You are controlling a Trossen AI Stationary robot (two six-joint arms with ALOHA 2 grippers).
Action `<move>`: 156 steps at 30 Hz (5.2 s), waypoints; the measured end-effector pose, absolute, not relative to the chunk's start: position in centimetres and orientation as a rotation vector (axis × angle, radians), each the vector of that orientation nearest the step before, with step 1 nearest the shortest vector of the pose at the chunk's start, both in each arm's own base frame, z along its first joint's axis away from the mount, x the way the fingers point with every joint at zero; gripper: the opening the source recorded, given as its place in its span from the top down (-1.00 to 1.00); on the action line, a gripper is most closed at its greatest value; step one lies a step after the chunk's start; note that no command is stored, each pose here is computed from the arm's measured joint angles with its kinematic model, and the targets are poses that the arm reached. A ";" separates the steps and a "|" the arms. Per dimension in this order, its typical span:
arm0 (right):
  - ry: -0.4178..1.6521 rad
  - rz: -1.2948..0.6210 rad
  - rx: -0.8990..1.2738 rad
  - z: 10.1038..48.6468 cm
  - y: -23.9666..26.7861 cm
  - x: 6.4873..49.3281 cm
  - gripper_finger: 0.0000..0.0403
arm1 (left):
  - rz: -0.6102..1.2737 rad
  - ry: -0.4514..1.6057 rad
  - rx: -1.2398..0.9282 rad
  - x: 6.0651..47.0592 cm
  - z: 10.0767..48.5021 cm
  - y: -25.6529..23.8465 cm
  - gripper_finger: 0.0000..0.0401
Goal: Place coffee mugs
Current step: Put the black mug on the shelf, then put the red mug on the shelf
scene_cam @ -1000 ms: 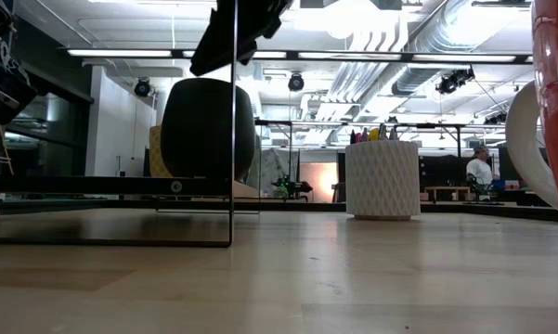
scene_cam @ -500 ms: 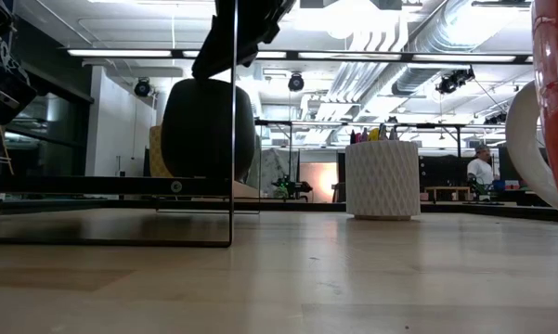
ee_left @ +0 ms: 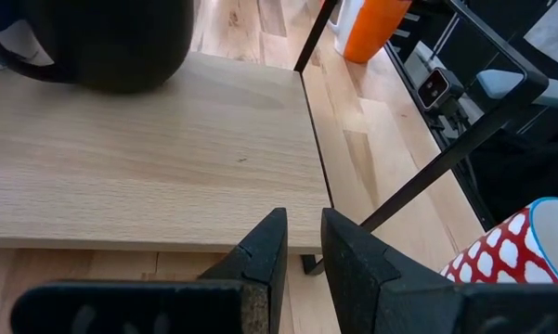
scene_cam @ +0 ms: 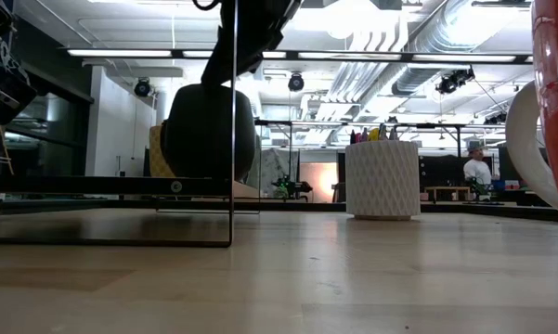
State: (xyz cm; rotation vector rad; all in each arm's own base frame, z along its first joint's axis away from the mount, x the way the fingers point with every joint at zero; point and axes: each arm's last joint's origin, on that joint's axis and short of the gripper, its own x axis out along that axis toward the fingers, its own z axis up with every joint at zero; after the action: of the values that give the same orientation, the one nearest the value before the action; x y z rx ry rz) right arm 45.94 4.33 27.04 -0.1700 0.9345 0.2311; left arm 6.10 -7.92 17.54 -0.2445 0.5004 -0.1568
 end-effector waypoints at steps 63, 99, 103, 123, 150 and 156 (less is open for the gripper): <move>1.376 -0.111 0.153 24.5 3.7 25.7 0.65 | -0.299 0.631 -0.506 10.1 29.8 -16.1 0.70; 1.257 -0.045 0.016 24.8 3.7 26.7 0.65 | 0.043 1.294 -0.789 15.1 22.9 -20.2 0.70; 1.257 -0.045 0.016 24.8 3.7 26.8 0.65 | 0.038 1.295 -0.793 14.9 23.1 -20.0 0.70; 1.249 -0.027 -0.005 24.8 3.7 26.8 0.65 | 0.060 1.322 -0.764 14.4 23.3 -19.5 0.70; 1.248 -0.027 -0.005 24.8 3.7 26.8 0.65 | 0.153 1.357 -0.664 14.2 23.2 -21.1 0.70; 1.248 -0.027 -0.005 24.8 3.7 26.8 0.65 | 0.169 1.365 -0.650 14.5 22.6 -21.5 0.70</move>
State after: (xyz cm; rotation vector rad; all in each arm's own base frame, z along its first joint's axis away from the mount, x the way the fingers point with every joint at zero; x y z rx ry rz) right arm 26.84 3.68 24.79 -0.0046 1.2484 -0.0269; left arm 14.47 -21.50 22.58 -0.6502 1.3646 0.1692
